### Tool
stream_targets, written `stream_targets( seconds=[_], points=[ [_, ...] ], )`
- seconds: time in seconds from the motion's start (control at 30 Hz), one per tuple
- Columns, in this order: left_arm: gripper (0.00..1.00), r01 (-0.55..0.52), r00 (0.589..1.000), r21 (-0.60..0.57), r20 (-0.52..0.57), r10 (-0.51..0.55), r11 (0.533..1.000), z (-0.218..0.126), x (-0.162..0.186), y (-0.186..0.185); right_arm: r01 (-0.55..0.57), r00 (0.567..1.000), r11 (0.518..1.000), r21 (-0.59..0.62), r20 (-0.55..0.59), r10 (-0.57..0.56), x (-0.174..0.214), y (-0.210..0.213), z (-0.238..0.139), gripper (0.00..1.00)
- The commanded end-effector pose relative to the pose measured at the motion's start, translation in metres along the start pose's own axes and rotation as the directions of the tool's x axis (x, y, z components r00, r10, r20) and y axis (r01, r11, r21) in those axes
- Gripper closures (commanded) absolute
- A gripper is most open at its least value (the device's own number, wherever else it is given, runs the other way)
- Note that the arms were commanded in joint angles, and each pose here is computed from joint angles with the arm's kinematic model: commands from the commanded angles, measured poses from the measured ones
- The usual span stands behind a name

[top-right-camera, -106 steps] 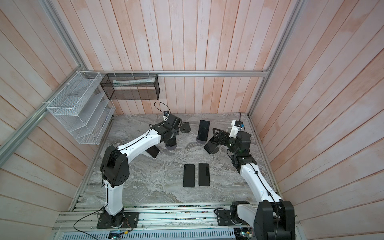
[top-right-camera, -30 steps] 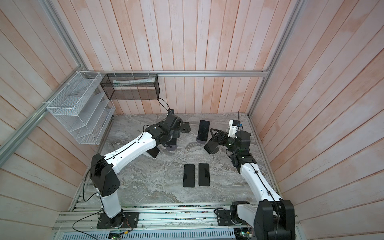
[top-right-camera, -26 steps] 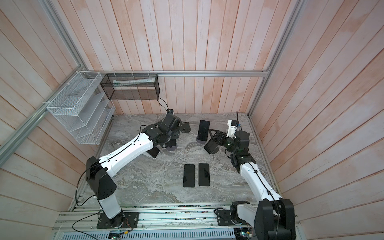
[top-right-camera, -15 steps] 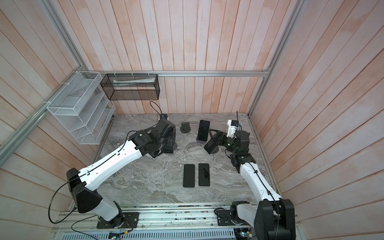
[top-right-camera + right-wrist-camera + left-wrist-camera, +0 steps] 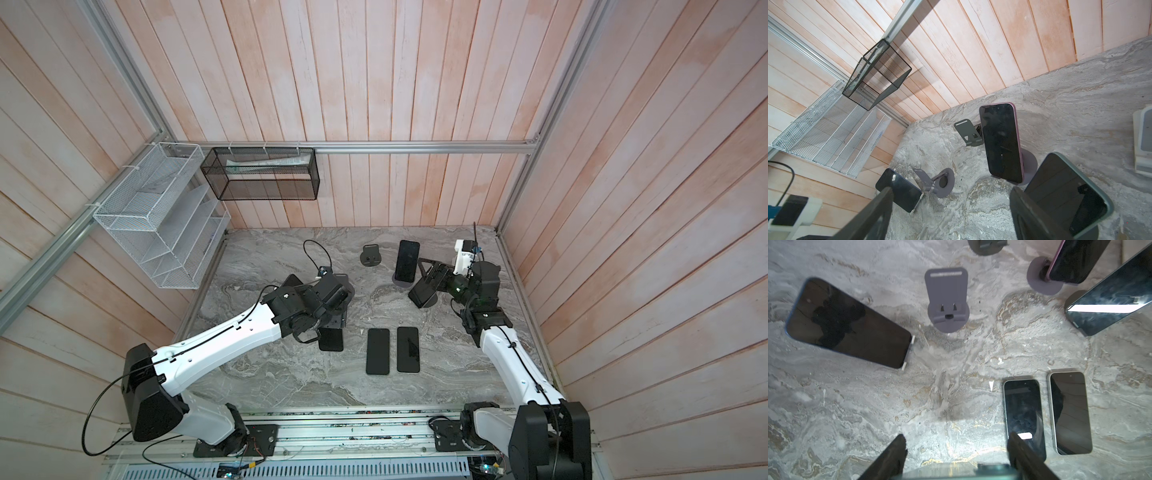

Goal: Remove the phone from the phone stand
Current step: 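Carry the green phone with the left gripper toward the flat phones nearer the robot, then lower the green phone flat beside the row of phones with the left gripper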

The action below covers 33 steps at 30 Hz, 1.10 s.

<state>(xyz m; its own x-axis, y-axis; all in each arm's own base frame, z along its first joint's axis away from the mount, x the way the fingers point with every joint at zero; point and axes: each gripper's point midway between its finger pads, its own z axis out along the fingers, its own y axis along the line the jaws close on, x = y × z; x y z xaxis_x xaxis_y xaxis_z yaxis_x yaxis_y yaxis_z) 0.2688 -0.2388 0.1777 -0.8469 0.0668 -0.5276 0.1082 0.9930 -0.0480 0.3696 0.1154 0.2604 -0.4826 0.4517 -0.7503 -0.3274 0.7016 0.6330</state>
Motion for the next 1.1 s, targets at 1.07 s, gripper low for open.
stream_targets(
  seconds=[1.07],
  points=[
    [0.51,-0.006,0.998,-0.053,-0.069,0.002,0.999,0.051,0.026,-0.011,-0.025,0.999,0.998,-0.055,-0.025,0.024,0.018,0.008,0.002,0.12]
  ],
)
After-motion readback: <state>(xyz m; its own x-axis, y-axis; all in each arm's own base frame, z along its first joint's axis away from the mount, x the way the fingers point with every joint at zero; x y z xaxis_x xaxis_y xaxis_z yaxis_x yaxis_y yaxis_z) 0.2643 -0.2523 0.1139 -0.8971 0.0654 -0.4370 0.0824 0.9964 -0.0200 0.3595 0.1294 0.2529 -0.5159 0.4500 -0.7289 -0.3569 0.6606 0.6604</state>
